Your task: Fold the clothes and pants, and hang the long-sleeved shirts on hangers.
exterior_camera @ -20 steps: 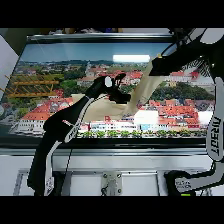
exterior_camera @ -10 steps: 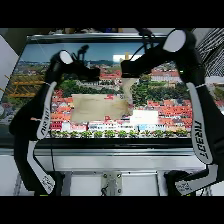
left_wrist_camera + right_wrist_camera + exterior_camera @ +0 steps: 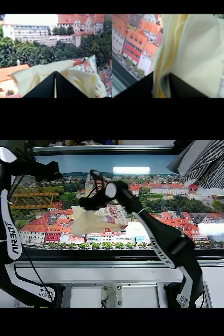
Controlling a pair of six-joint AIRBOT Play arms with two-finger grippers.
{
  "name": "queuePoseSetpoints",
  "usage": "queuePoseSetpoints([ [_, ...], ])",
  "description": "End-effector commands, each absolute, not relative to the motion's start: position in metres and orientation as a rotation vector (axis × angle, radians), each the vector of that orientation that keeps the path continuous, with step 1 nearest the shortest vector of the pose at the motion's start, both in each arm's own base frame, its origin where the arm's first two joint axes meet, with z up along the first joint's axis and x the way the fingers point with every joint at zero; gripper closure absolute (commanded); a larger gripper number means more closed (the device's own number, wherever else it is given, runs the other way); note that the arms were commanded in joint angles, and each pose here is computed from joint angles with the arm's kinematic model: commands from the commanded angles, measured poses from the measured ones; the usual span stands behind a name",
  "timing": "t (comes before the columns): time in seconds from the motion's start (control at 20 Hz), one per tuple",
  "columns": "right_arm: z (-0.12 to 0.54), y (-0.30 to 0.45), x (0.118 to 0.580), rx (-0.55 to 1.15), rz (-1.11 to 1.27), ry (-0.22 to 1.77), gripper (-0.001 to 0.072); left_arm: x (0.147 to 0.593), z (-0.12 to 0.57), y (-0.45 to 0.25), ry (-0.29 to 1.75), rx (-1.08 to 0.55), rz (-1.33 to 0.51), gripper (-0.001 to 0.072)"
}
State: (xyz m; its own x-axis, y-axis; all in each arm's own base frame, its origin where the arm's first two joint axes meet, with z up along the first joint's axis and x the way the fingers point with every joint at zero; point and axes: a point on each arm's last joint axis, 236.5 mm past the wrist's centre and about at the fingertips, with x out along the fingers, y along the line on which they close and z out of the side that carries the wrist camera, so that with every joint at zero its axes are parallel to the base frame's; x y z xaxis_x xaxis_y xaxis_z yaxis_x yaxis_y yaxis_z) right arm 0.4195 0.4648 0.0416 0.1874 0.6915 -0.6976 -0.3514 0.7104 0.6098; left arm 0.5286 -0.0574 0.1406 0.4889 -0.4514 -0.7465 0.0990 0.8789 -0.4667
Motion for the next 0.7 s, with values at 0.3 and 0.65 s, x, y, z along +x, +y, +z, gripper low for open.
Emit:
queuePoseSetpoints([
  [0.3,0.068,0.494,0.42,0.362,0.973,0.99,0.0061,0.504,0.194,-0.046,0.924,-0.337,-0.347,0.0696],
  [0.65,0.008,0.225,0.439,0.353,0.519,1.237,0.0058,0.461,0.123,-0.094,1.04,-0.26,-0.35,0.0697],
])
